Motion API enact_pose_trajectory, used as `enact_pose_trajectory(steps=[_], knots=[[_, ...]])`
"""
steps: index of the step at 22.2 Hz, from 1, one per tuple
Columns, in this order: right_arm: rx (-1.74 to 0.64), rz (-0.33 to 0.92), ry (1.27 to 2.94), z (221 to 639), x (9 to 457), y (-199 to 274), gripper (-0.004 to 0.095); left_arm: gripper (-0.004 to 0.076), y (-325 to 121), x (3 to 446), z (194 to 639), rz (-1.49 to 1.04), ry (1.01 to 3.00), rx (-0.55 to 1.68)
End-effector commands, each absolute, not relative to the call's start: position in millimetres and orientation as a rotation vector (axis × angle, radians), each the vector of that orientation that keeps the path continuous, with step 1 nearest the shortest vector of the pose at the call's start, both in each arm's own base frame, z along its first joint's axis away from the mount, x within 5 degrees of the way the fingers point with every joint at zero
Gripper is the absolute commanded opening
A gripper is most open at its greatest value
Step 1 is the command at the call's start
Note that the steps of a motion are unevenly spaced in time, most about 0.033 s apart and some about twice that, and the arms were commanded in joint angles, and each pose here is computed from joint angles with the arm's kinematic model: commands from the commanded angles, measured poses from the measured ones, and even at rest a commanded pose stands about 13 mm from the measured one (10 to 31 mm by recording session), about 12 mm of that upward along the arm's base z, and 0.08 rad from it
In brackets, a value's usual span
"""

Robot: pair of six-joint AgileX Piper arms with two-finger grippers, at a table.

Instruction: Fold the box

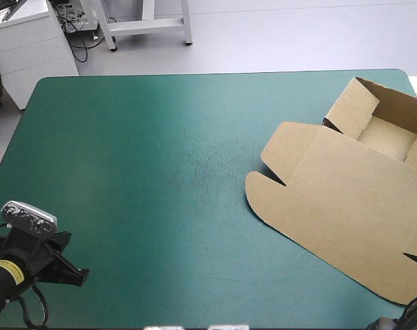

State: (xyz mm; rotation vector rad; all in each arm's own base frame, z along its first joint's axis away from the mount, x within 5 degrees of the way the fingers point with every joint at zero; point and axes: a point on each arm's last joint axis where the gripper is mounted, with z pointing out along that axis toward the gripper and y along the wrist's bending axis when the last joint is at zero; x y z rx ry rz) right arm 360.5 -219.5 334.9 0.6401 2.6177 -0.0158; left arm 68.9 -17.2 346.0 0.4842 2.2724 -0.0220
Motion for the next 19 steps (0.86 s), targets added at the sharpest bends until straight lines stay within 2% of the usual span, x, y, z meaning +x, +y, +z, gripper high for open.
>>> enact_pose_trajectory(steps=[1,3,4,7,8,9,12,19], knots=[[0.533,0.076,2.394,418.3,328.5,-186.4,0.0790,-0.0032,-18.7,72.0,355.5,-0.035,2.209,0.473],[0.420,0.156,2.303,449.7,315.6,-158.4,0.0725,-0.0032,-19.2,70.8,354.2,-0.050,2.228,0.471],[0.389,0.152,2.286,458.4,311.0,-149.0,0.0677,-0.0032,-19.8,70.2,353.8,-0.061,2.234,0.472],[0.225,0.137,2.265,480.5,293.5,-100.7,0.0249,-0.0032,-20.4,69.2,352.9,-0.074,2.248,0.473],[0.135,0.148,2.268,483.2,285.5,-80.1,0.0068,-0.0032,-20.2,68.7,352.3,-0.071,2.258,0.474],[0.081,0.167,2.283,480.4,279.4,-65.4,-0.0016,-0.0032,-20.0,68.1,351.6,-0.073,2.268,0.473],[-0.125,0.238,2.304,470.8,254.5,-15.5,-0.0007,-0.0032,-19.8,67.0,350.4,-0.074,2.286,0.475],[-0.300,0.291,2.282,446.4,217.5,22.3,-0.0007,-0.0032,-21.0,68.0,352.4,-0.101,2.262,0.446]])
